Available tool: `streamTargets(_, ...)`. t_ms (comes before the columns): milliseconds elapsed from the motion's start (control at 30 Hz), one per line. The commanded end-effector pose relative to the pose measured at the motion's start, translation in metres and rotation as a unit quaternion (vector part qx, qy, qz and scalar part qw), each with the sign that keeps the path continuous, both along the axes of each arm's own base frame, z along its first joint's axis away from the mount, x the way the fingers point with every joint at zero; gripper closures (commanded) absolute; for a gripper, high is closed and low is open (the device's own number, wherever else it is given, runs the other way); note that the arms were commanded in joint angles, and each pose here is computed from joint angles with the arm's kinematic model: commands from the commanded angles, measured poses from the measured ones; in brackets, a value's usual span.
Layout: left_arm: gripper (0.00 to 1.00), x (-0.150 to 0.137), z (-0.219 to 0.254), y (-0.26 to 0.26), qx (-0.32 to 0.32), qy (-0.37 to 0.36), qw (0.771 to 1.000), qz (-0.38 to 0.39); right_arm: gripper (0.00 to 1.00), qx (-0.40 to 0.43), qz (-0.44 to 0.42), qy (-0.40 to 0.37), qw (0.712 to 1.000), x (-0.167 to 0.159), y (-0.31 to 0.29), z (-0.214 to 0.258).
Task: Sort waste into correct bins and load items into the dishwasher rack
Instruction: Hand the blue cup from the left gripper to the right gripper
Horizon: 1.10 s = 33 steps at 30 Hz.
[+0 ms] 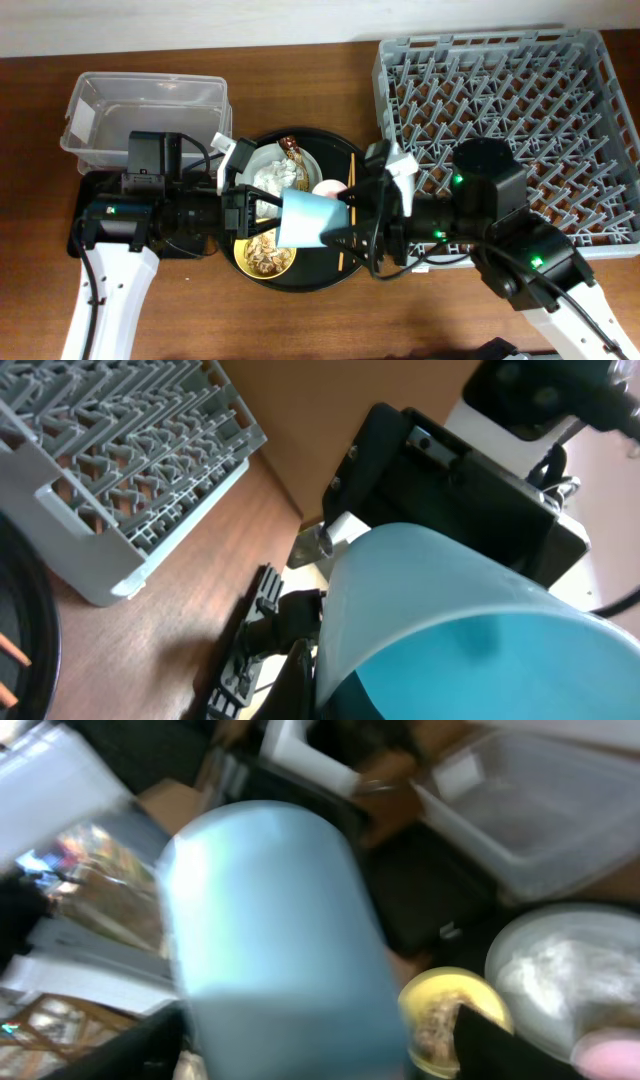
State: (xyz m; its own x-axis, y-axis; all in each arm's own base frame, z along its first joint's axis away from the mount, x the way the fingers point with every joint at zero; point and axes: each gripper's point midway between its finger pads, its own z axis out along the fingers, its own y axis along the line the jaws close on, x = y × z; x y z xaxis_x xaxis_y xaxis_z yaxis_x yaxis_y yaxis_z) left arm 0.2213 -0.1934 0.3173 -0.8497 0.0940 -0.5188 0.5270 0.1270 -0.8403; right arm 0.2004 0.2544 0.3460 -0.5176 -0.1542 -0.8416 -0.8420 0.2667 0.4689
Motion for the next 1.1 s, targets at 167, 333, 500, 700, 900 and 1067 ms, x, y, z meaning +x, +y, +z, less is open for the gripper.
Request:
streamTargets(167, 0.96, -0.010, 0.018, -0.002, -0.037, -0.023, 0.999, -0.024, 0.65, 0.009, 0.032, 0.000, 0.999, -0.008, 0.014, 0.004)
streamTargets(333, 0.93, -0.009, 0.016, -0.001, -0.030, -0.024, 0.999, -0.020, 0.46, 0.016, 0.032, -0.016, 0.999, -0.014, 0.010, 0.013)
streamTargets(500, 1.00, -0.011, 0.019, -0.002, -0.041, -0.025, 0.999, -0.027, 0.06, 0.015, 0.031, -0.019, 0.999, -0.013, 0.010, 0.012)
streamTargets(700, 1.00, -0.012, 0.021, -0.002, -0.046, -0.024, 0.998, -0.030, 0.06, 0.015, 0.019, -0.026, 0.999, -0.003, 0.013, 0.011)
streamTargets(900, 1.00, -0.014, 0.023, -0.003, -0.050, -0.030, 0.998, -0.036, 0.37, 0.041, 0.081, -0.012, 0.996, -0.010, 0.024, 0.014)
streamTargets(1067, 1.00, -0.013, 0.021, -0.003, -0.047, -0.033, 0.998, -0.034, 0.50, 0.064, 0.124, -0.027, 0.990, -0.026, 0.029, 0.025)
